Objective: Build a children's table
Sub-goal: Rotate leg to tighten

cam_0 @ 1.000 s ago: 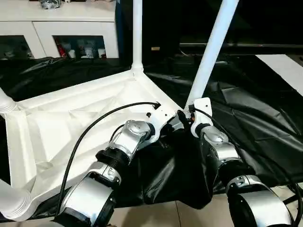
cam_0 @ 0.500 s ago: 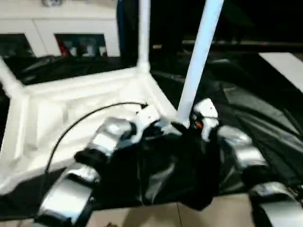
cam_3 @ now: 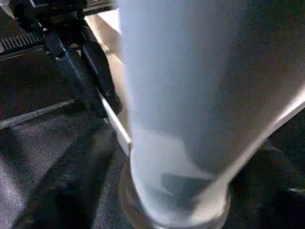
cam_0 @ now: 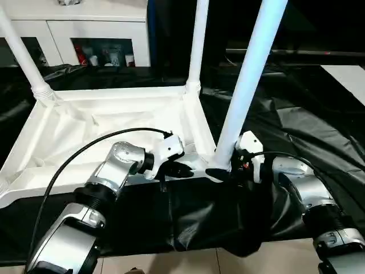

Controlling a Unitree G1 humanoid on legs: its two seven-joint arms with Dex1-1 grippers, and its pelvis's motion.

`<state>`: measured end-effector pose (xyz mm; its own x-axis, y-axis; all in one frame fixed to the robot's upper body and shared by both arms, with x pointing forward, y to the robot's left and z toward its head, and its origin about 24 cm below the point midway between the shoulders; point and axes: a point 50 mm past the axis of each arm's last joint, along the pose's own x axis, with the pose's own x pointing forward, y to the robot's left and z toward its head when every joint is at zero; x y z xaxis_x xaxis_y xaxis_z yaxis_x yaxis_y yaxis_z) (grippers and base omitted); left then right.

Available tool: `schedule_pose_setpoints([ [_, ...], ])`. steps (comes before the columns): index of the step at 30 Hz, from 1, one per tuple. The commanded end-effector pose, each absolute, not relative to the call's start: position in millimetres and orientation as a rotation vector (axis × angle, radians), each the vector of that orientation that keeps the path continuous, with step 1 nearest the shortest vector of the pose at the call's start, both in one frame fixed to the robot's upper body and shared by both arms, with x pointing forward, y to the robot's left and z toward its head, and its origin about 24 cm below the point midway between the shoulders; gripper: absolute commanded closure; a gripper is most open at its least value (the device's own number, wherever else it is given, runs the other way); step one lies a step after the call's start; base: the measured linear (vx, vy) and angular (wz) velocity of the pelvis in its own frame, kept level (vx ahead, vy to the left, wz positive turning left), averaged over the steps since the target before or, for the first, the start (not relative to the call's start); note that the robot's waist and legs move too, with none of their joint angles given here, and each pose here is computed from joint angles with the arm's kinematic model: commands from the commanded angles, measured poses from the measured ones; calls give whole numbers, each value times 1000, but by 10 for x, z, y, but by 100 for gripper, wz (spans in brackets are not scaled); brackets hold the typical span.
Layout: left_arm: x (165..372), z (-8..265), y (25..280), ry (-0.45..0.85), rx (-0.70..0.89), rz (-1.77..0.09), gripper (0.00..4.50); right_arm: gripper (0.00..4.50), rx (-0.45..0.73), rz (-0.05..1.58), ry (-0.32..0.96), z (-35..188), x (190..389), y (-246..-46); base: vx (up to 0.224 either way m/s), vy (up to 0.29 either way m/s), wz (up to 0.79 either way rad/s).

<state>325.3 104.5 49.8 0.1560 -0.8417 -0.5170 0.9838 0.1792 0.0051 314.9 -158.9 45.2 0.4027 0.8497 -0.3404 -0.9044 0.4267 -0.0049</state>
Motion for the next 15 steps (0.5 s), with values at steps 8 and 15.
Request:
schedule_pose_setpoints([
  [8,3203,480,974,438,332,-1381,450,188,-233,1140,334,433,3136,-1578,0,0,0],
  [15,3205,481,981,442,335,-1377,450,197,-250,1142,337,402,3120,-1577,0,0,0],
])
